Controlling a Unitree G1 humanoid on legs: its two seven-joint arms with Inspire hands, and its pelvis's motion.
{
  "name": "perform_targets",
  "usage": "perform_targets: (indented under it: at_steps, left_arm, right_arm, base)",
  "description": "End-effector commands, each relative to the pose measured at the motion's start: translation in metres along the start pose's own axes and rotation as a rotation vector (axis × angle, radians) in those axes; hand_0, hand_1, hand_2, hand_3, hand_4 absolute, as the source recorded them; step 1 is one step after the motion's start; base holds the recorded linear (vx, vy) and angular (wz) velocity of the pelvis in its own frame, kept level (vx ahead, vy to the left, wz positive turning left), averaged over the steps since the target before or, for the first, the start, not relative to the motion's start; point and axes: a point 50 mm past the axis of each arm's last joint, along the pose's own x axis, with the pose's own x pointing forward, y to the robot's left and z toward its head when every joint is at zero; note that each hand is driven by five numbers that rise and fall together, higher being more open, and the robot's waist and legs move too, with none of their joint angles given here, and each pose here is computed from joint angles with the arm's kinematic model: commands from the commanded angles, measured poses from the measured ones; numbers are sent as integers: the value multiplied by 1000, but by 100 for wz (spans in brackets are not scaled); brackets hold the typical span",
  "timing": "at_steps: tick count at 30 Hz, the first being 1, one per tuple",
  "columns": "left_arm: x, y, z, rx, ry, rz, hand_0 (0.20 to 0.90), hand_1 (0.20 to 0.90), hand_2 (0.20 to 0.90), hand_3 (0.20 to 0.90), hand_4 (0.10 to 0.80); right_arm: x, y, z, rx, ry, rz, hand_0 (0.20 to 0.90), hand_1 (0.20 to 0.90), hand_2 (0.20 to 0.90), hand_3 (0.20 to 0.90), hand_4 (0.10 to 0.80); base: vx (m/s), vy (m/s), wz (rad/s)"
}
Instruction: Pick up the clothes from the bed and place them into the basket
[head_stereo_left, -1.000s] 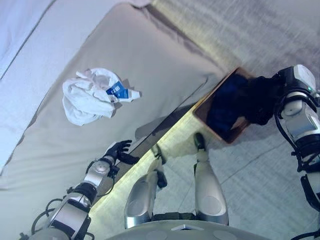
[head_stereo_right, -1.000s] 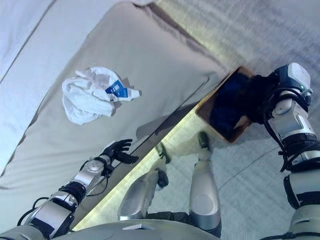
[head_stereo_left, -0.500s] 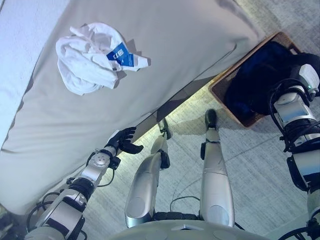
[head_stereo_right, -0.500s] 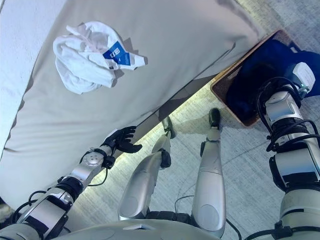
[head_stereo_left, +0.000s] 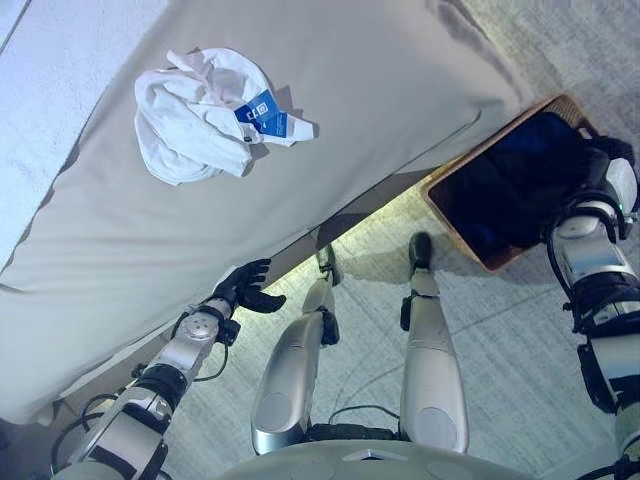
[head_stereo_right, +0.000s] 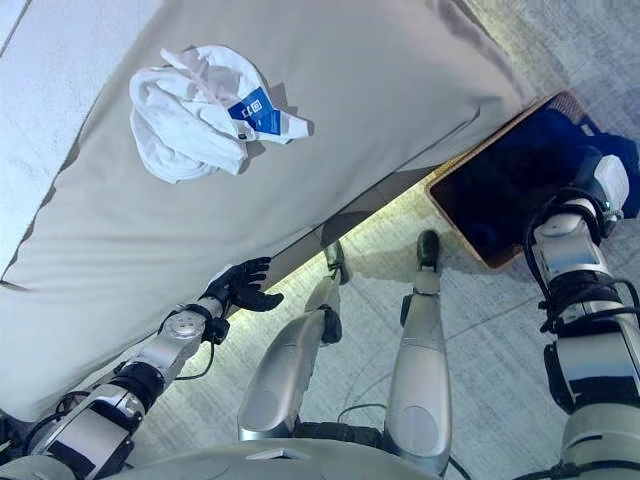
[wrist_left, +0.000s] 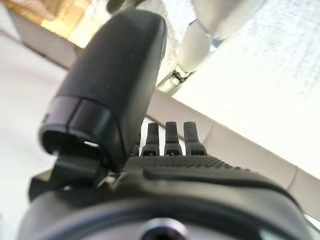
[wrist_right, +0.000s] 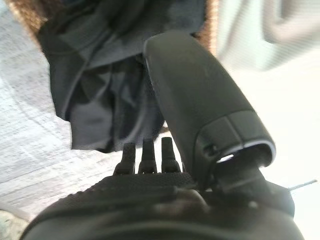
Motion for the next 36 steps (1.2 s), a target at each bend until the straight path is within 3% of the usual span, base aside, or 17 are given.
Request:
perform_targets:
  at_steps: [1,8,16,24,36]
  left_arm:
    - [-17,14,-42,-65,132,94,900,900,900,900,800]
    - [-35,10,-85,-140,281,135,900,900,900,900,800]
    - [-50,1,-112,-165,373,123,900,900,900,900,800]
    - [-38,14,-97,-125,362,106,900,900,900,900,800]
    - [-25,17,-70,-151,242,90,900,900,900,900,800]
  right_arm:
    - [-2,-40,50,33,-275,-197,900,900,900,900,800]
    - [-33,-35,76,-30,-512,-159,900,900,900,900,800]
    - [-37,-17,90,-194,-605,-16,900,900,900,900,800]
    - [-23,10,136,-379,-614,120,900,900,900,900,800]
    - [7,11,181,-420,-383,30,900,900,900,900,800]
  base:
    - [71,79,12]
    - [95,87,23]
    - [92,87,34]
    - [20,52,40]
    - [26,75,46]
